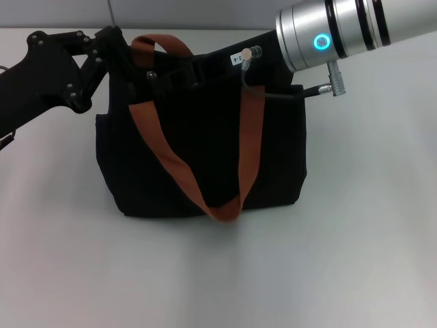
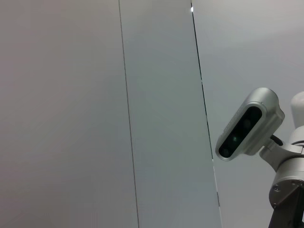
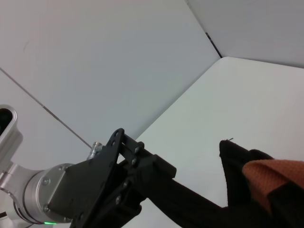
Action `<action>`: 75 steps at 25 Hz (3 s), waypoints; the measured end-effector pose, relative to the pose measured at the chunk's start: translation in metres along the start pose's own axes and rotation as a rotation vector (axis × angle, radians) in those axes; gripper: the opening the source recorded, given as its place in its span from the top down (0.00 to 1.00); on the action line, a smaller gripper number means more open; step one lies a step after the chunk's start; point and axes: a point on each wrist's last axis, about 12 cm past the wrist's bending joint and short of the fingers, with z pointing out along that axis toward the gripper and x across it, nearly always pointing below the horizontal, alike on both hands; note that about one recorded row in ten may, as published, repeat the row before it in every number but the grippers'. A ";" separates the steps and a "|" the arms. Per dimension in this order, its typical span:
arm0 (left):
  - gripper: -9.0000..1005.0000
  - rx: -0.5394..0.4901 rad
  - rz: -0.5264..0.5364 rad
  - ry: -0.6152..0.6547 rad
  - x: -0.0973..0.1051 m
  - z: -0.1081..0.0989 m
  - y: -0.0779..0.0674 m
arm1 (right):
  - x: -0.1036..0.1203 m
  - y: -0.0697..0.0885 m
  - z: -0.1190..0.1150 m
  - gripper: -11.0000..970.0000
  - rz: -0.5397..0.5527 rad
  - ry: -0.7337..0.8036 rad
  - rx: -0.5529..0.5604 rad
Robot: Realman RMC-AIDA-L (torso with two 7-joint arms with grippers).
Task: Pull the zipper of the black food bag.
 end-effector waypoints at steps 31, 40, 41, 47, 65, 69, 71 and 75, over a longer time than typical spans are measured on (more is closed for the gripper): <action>0.97 -0.001 -0.005 -0.001 0.001 -0.003 -0.002 | -0.012 0.005 -0.013 0.99 -0.048 0.058 0.137; 0.97 -0.005 -0.007 0.002 0.001 -0.006 -0.002 | -0.015 0.007 -0.021 0.99 -0.049 0.094 0.219; 0.97 -0.006 -0.007 0.002 0.001 -0.006 -0.002 | -0.015 0.006 -0.022 0.99 -0.048 0.097 0.228; 0.97 -0.016 -0.006 -0.001 0.000 -0.008 -0.001 | -0.013 0.005 -0.033 0.99 -0.038 0.091 0.282; 0.97 -0.020 -0.005 -0.004 0.000 -0.009 -0.001 | -0.004 0.007 -0.053 0.97 -0.016 0.013 0.209; 0.97 -0.021 -0.008 -0.010 -0.001 -0.008 0.000 | -0.002 0.005 -0.046 0.95 -0.004 0.007 0.161; 0.97 -0.026 -0.016 -0.013 -0.001 -0.007 0.001 | -0.002 0.004 -0.045 0.95 0.000 0.002 0.153; 0.97 -0.035 -0.028 -0.025 -0.004 -0.005 0.004 | -0.003 0.002 -0.039 0.81 0.010 0.005 0.151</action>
